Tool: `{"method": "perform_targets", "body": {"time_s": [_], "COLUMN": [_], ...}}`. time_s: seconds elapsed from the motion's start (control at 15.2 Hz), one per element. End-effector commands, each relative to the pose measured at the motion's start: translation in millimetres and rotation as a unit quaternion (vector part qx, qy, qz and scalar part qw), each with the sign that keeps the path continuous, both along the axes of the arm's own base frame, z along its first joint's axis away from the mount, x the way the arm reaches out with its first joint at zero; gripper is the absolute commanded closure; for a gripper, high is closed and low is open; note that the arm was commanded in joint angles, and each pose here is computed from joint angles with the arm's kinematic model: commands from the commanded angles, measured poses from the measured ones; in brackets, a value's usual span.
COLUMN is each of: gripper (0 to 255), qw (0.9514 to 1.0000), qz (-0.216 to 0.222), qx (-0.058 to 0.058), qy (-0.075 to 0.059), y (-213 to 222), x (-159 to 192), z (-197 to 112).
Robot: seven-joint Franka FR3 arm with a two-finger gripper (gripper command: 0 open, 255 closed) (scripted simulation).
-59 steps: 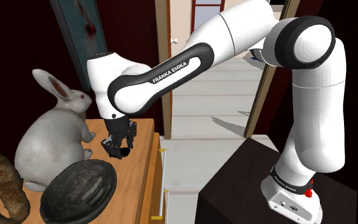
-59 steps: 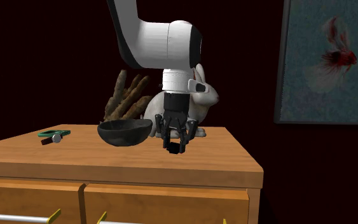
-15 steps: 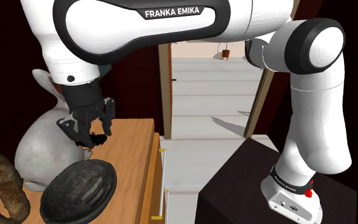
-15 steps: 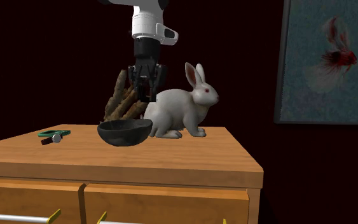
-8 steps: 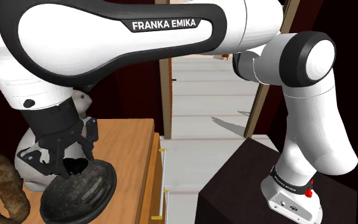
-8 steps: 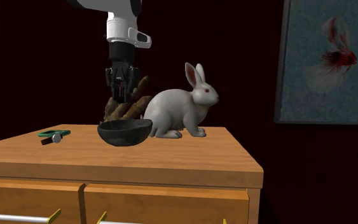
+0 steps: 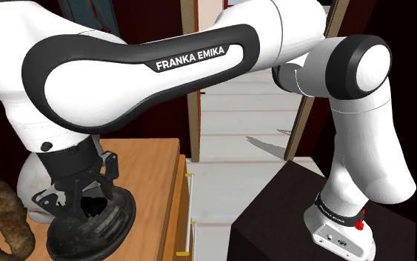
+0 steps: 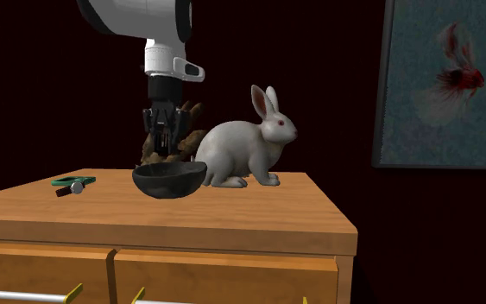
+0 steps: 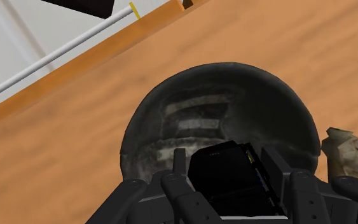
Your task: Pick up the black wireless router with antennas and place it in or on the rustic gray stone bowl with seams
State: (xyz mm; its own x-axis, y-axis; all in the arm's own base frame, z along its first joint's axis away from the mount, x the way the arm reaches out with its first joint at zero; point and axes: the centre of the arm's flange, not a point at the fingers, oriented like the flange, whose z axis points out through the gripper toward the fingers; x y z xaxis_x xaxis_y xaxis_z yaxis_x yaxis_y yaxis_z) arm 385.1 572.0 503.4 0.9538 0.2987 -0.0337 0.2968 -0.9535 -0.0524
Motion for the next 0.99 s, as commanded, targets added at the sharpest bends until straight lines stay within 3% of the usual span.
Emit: {"method": "perform_targets", "body": {"time_s": [0.0, 0.2, 0.66, 0.73, 0.92], "gripper": [255, 255, 255, 0, 0], "qw": [1.0000, 1.0000, 1.0000, 1.0000, 1.0000], "qz": [0.000, 0.000, 0.000, 0.000, 0.000], "qx": [0.000, 0.000, 0.000, 0.000, 0.000], "qy": [0.000, 0.000, 0.000, 0.000, 0.000], "y": [1, 1, 1, 1, 1], "x": [1, 1, 1, 1, 1], "z": [-11, -26, -26, -26, -26]}}
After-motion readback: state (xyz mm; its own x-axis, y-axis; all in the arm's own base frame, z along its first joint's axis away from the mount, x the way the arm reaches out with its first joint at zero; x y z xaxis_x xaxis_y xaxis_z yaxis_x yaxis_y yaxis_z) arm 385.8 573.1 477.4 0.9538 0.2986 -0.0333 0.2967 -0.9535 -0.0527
